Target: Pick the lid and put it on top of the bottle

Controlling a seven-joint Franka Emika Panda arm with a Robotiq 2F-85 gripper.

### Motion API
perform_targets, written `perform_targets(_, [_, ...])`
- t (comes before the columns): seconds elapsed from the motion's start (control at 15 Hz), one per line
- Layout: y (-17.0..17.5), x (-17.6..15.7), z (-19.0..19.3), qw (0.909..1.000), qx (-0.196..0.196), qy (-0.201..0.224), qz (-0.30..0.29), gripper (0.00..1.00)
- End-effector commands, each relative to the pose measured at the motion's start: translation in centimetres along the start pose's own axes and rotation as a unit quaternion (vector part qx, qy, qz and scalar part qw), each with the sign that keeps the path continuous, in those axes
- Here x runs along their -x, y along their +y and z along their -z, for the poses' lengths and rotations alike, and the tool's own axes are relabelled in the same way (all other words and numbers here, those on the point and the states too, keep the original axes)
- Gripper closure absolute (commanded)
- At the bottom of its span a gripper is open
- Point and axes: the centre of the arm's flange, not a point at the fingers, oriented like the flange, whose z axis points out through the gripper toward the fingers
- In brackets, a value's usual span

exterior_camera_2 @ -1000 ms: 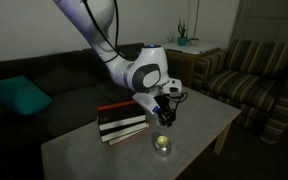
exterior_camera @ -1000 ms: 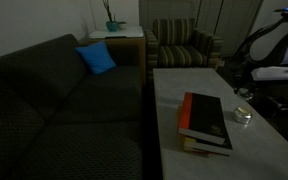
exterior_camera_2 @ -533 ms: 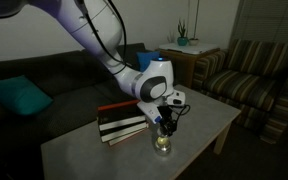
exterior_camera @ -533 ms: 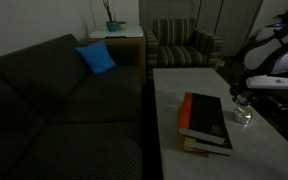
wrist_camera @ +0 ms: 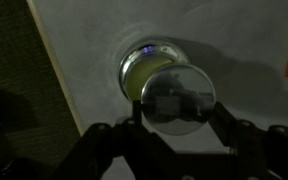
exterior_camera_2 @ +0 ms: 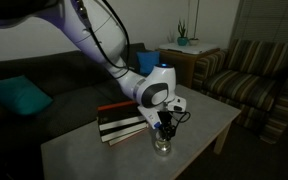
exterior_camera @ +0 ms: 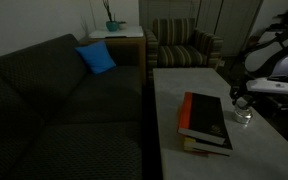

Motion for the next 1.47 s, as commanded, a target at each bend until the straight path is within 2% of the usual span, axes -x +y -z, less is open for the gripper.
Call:
perform_targets(0.0, [0.3,-1.9,-3.0,0.9995,-0.004,-0.021,-0.021,0.57])
perform_targets(0.27, [1.6,-1.7,-3.5,0.9974,0.006,-0.027,-0.066,0.57])
perform_targets(0.53, [2.1,-2.1,-3.8,0.9954,0.0,-0.009,-0.095,0.57])
perform_targets(1.0, [1.4,-2.8,-5.3,0.9949,-0.021,-0.028,-0.095,0.57])
perform_targets(1.4, [2.0,-2.5,-5.4,0.9927,-0.026,-0.027,-0.115,0.57])
